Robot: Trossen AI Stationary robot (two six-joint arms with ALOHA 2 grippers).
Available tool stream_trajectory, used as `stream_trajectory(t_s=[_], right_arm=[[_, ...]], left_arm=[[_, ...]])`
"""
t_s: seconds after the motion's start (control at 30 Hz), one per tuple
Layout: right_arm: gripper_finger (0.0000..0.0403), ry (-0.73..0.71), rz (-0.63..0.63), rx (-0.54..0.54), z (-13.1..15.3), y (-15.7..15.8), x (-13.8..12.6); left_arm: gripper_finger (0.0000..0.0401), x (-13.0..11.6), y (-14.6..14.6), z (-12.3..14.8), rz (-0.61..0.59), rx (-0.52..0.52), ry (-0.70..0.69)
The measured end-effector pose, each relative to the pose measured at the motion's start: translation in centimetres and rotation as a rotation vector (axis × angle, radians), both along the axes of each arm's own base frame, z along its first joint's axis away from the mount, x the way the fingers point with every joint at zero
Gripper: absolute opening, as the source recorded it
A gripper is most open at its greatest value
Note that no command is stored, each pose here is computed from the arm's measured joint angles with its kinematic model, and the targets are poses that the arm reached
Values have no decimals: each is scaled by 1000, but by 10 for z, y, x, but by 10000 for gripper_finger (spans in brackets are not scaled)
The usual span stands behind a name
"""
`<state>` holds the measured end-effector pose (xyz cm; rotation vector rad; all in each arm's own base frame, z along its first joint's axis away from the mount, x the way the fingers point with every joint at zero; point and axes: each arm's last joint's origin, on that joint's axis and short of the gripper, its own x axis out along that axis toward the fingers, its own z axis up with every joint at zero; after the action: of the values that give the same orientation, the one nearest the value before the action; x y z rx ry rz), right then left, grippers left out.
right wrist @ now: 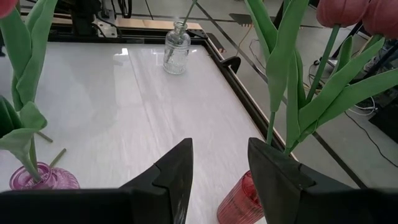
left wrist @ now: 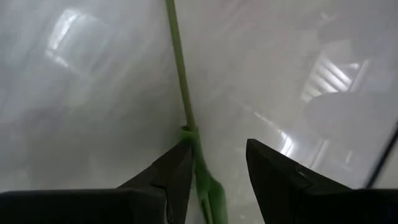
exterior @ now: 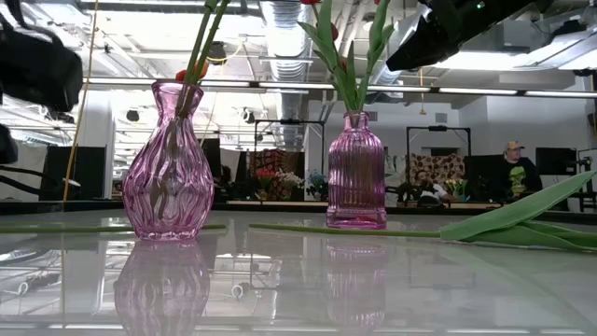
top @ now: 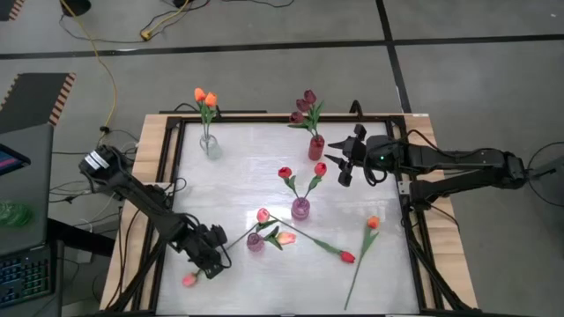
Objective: Sort flowers into vase by color
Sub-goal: Put the pink flower into the bottom purple vase
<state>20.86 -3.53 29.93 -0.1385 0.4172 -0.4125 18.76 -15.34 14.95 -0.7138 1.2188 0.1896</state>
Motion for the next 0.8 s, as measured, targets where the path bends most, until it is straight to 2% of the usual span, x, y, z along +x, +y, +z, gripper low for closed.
stream_trajectory(t_s=[0.17, 0.47, 0.8], right_arm=[[179, 0, 0, 0, 0, 0, 0], [179, -1, 0, 0, 0, 0, 0], [179, -1, 0, 0, 0, 0, 0]], left_arm=[[139, 3, -3, -10, 23, 16, 31], [137, 3, -2, -11, 68, 21, 36], [82, 1, 1, -12, 99, 43, 55]])
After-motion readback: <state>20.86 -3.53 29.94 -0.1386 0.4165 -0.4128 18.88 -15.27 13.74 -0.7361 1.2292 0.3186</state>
